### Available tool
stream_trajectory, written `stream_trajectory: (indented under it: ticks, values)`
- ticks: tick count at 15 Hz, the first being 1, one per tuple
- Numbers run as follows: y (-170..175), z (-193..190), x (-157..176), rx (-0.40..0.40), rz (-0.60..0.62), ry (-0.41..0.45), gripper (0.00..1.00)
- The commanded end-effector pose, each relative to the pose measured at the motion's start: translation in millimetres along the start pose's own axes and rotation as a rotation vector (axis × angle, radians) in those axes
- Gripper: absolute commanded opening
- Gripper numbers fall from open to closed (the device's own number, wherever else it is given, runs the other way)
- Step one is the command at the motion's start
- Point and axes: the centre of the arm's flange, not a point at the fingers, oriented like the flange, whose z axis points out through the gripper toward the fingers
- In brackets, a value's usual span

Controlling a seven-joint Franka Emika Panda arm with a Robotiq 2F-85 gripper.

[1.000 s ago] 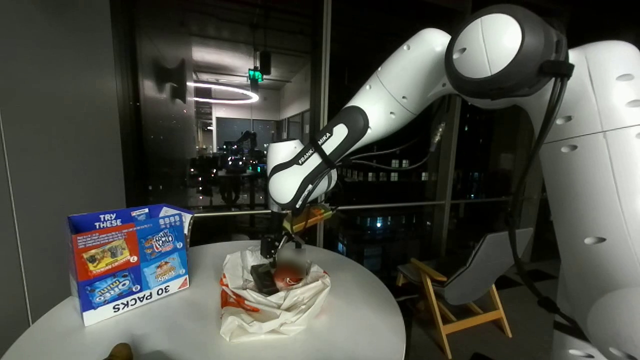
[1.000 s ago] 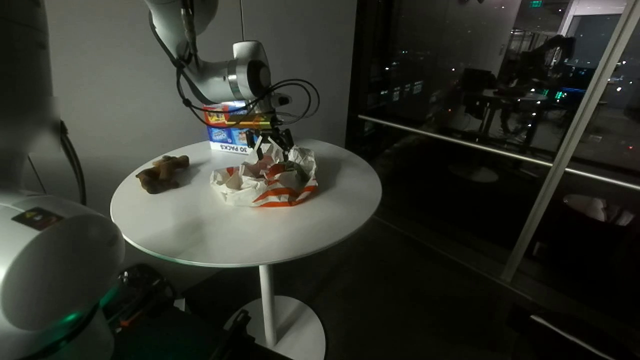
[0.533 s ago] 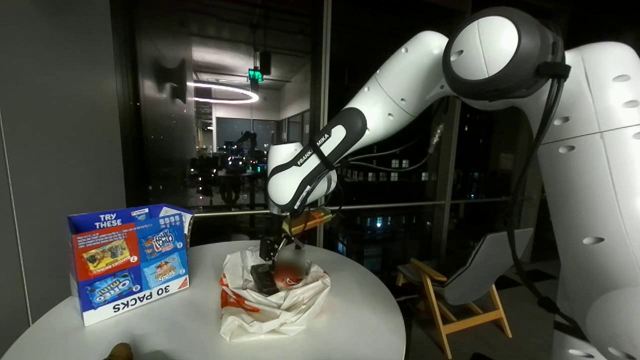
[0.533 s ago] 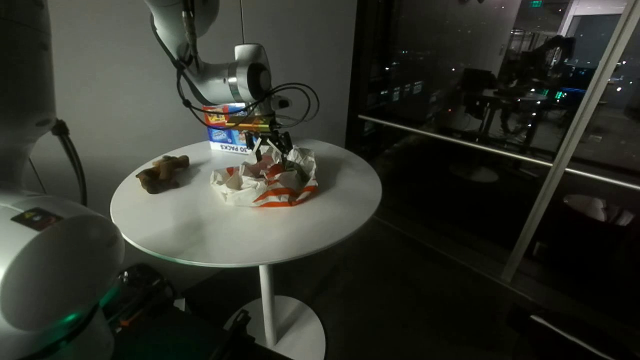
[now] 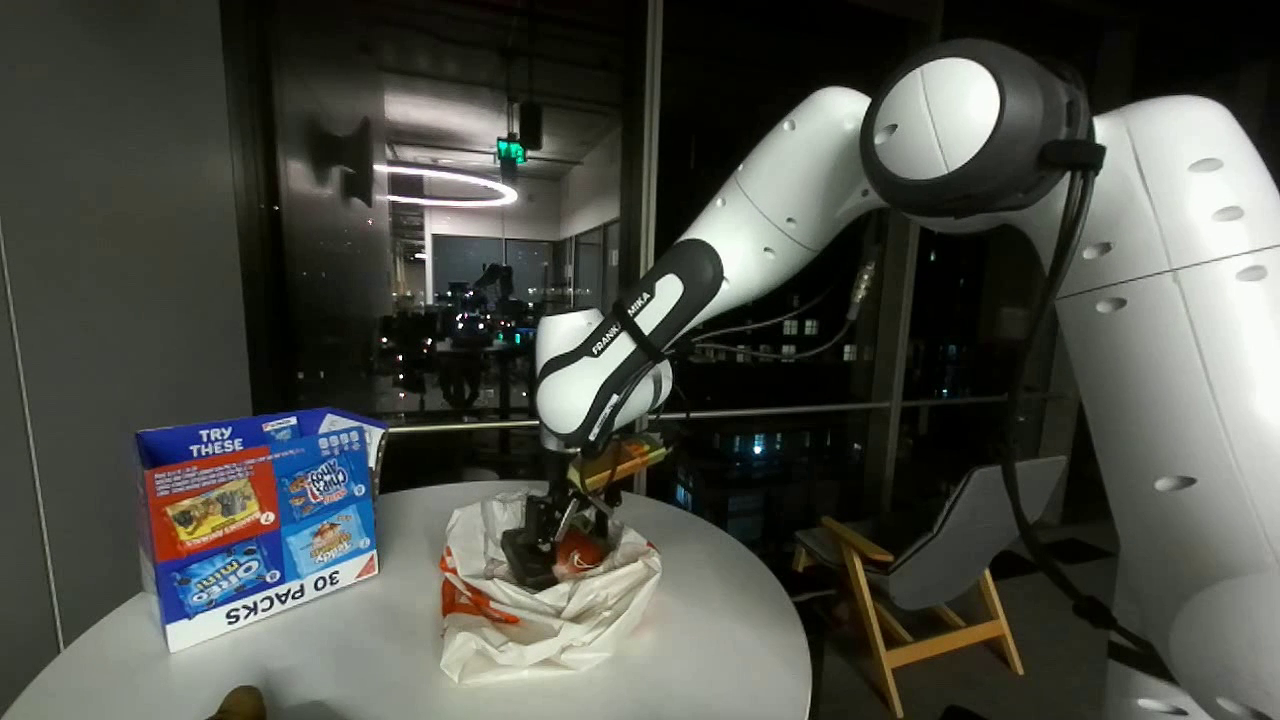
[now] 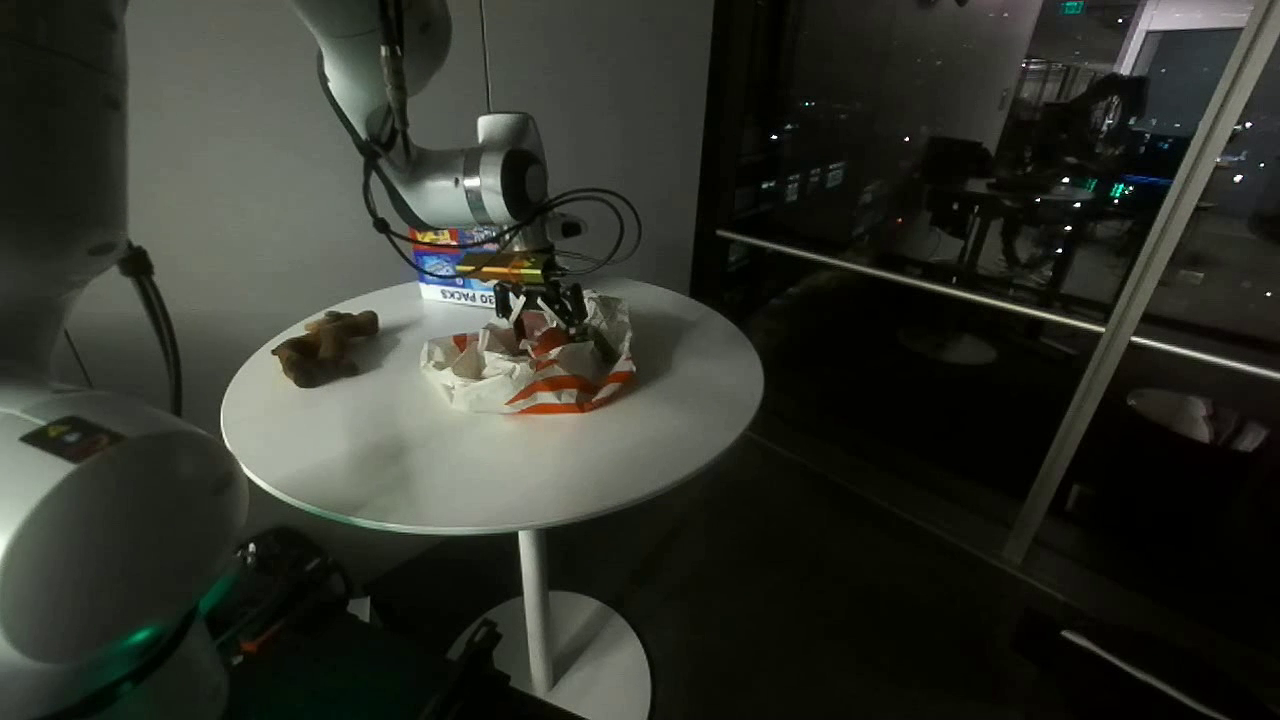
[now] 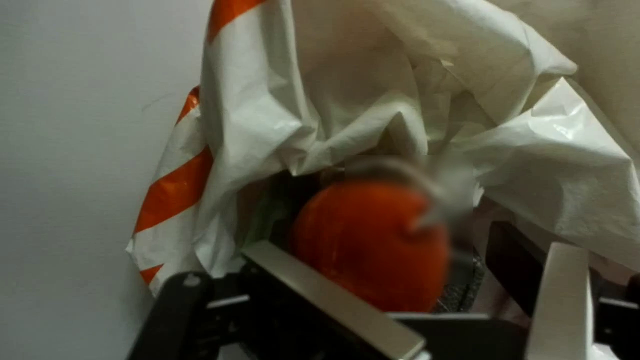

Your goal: Remove the items from the plastic bag and put them on the table

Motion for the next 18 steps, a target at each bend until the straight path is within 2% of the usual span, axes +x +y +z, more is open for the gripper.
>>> stream_trajectory:
  ticks: [1, 2, 3, 6, 10, 12, 14, 16, 18]
  values:
    - [4.8, 12.9, 10.6, 0.003, 0.003, 0.016, 0.75]
    - [5.0, 15.4, 10.0, 0.003, -0.004, 0.031, 0.73]
    - [5.5, 17.3, 9.9, 0.008, -0.01, 0.045, 0.66]
    - [6.0, 21.0, 10.8, 0.016, -0.023, 0.091, 0.4]
    - [6.7, 23.1, 11.2, 0.011, -0.024, 0.108, 0.11]
    - [9.2, 17.8, 9.4, -0.003, -0.015, 0.112, 0.08]
    - [11.9, -5.7, 2.2, -0.013, -0.026, 0.142, 0.1]
    - [12.9, -35.7, -6.3, 0.0, -0.064, 0.217, 0.08]
    - [8.5, -67.6, -13.5, 0.021, -0.125, 0.309, 0.1]
